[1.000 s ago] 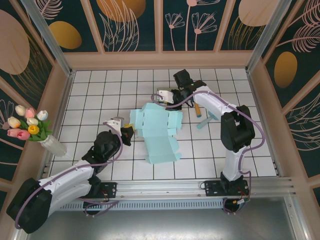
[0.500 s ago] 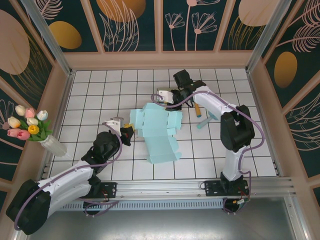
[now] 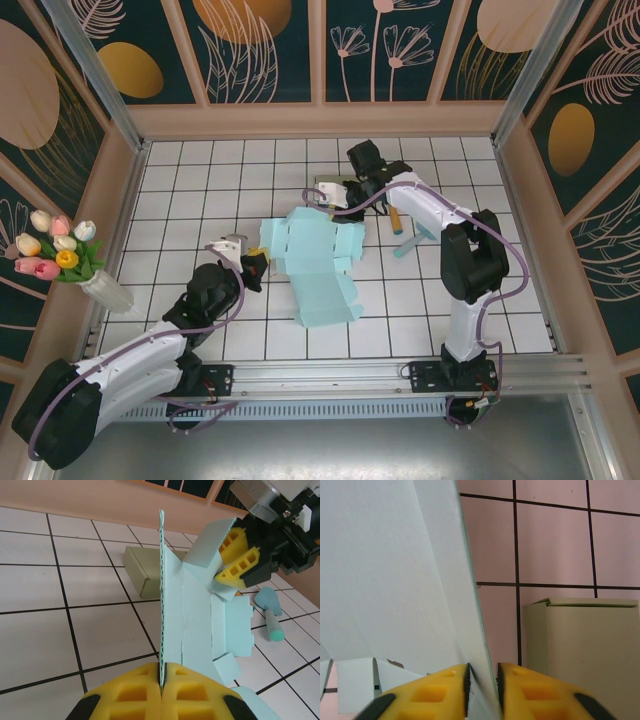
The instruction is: Fold the paper box
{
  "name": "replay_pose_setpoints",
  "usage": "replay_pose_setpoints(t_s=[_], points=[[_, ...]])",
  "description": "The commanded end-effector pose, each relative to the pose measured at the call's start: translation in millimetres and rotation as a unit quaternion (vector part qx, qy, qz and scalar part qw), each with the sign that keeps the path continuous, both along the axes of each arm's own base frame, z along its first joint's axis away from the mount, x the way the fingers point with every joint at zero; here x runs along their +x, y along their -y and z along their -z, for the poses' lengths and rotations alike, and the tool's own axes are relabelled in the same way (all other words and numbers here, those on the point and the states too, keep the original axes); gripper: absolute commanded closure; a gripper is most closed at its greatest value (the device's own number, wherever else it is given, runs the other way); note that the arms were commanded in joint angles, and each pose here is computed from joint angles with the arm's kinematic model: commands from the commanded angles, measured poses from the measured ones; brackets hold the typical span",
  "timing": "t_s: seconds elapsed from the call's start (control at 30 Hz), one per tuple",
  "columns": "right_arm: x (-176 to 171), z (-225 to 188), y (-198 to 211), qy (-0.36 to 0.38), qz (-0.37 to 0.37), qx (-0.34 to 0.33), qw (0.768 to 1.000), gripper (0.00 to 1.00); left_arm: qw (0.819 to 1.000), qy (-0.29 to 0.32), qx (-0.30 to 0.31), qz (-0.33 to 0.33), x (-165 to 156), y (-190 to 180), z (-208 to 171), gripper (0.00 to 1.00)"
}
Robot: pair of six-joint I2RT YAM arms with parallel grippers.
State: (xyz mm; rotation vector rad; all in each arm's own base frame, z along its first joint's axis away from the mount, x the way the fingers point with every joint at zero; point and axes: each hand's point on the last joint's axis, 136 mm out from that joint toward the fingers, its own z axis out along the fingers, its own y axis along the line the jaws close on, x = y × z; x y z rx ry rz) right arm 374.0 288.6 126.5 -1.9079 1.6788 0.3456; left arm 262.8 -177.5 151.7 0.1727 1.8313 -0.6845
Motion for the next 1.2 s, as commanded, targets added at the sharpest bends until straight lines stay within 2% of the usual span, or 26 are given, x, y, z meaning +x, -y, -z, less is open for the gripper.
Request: replay_pose_setpoints(t_s=[0.0, 0.03, 0.07, 0.17, 0.2, 0.3, 0.33, 0.47, 0.6, 0.77, 0.93, 1.17], points=[[-12.2, 12.5, 5.9, -0.035, -0.008, -0.006, 0.999, 0.92, 1.000, 0.017, -0.005, -0.014, 2.7, -3.1, -8.3, 1.00], [-11.9, 11.8, 6.5, -0.035, -0.006, -0.008, 0.999, 0.98, 1.000, 0.013, -0.002, -0.018, 4.1, -4.0, -7.0, 1.00], [-11.5, 10.6, 7.7, -0.033, -0.003, -0.010, 0.999, 1.00, 1.000, 0.009, 0.001, -0.025, 6.0, -5.9, -5.3, 1.00], [-10.8, 4.4, 8.4, -0.032, 0.012, -0.012, 0.999, 1.00, 0.999, 0.000, 0.009, -0.049, 11.3, -11.8, -3.1, 0.96], [-9.7, 1.1, 8.1, -0.031, 0.022, -0.013, 0.999, 1.00, 0.998, -0.002, 0.009, -0.063, 13.9, -15.5, -5.0, 0.91], [1.9, -6.4, 9.7, -0.022, 0.084, -0.023, 0.996, 1.00, 0.994, -0.012, -0.010, -0.111, 19.0, -29.3, -18.0, 0.65], [4.7, -8.1, 11.1, -0.021, 0.106, -0.030, 0.994, 1.00, 0.991, -0.014, -0.025, -0.132, 20.2, -35.8, -26.2, 0.60], [2.3, -8.6, 17.4, -0.029, 0.158, -0.053, 0.986, 1.00, 0.983, -0.009, -0.091, -0.157, 16.3, -45.6, -64.1, 0.60], [-8.4, -12.3, 17.6, -0.038, 0.191, -0.052, 0.979, 1.00, 0.984, -0.011, -0.150, -0.096, 12.2, -22.3, -94.7, 0.61], [-18.2, -20.2, 21.6, -0.054, 0.209, -0.038, 0.976, 1.00, 0.979, -0.038, -0.199, -0.008, 22.4, 24.0, -100.5, 0.62], [-29.0, -27.8, 18.5, -0.068, 0.181, -0.023, 0.981, 1.00, 0.982, -0.052, -0.184, 0.001, 47.9, 47.2, -94.7, 0.63], [-43.6, -31.6, 14.5, -0.090, 0.145, -0.010, 0.985, 1.00, 0.990, 0.013, -0.137, -0.018, 65.2, 45.4, -122.4, 0.53]])
